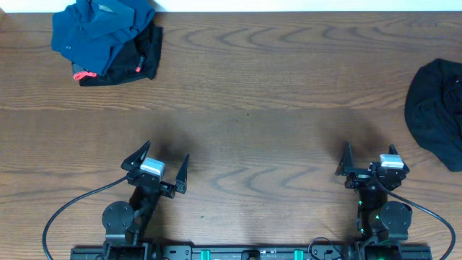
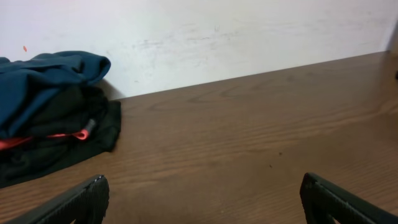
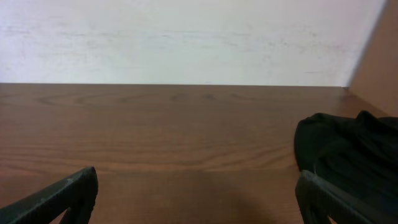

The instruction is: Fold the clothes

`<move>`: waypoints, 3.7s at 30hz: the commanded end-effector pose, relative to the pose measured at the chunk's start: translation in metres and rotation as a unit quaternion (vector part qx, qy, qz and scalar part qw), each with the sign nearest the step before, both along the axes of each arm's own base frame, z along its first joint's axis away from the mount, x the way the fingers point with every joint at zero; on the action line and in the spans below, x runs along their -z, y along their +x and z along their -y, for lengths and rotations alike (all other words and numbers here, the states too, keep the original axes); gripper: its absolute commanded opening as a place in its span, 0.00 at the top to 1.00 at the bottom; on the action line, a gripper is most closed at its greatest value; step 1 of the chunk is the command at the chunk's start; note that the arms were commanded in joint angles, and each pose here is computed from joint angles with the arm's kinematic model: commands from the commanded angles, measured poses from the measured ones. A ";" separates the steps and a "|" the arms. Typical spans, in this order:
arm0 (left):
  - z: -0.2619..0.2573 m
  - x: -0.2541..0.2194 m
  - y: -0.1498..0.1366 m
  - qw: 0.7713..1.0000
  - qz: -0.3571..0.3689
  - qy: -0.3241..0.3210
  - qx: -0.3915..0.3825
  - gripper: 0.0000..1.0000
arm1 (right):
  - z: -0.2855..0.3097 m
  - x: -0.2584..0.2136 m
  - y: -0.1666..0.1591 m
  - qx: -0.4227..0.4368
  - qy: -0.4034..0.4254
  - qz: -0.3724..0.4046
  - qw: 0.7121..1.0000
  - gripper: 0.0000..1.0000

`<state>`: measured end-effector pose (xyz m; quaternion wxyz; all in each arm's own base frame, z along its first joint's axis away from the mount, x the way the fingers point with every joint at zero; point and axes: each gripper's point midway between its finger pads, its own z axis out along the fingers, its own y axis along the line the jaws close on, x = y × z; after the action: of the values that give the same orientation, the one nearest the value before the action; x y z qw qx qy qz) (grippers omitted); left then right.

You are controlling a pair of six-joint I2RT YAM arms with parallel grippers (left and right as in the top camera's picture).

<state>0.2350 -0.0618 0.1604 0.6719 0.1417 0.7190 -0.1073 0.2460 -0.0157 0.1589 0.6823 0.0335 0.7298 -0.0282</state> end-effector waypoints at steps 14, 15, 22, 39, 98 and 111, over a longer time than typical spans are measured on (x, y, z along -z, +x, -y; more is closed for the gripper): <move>-0.001 0.016 0.000 1.000 -0.026 -0.003 -0.003 0.02 | 0.002 0.000 0.000 0.002 -0.007 -0.001 1.000 0.01; -0.001 0.016 0.000 1.000 -0.026 -0.003 -0.003 0.02 | 0.002 0.000 0.000 0.002 -0.007 -0.001 1.000 0.01; -0.001 0.016 0.000 1.000 -0.026 -0.003 -0.003 0.02 | 0.002 0.000 0.000 0.002 -0.007 -0.001 1.000 0.01; -0.001 0.016 0.000 1.000 -0.026 -0.003 -0.003 0.02 | 0.002 0.000 0.000 0.002 -0.007 -0.001 1.000 0.01; -0.001 0.016 0.000 1.000 -0.026 -0.003 -0.003 0.02 | -0.028 -0.005 0.000 -0.076 0.135 0.012 0.988 0.01; -0.001 0.016 0.000 1.000 -0.026 -0.003 -0.003 0.02 | -0.051 -0.124 -0.024 -0.163 0.082 0.207 0.961 0.01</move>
<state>0.2352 -0.0611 0.1603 0.6720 0.1402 0.7194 -0.1061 0.2303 0.0391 0.2524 0.7831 -0.0075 0.5937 0.1851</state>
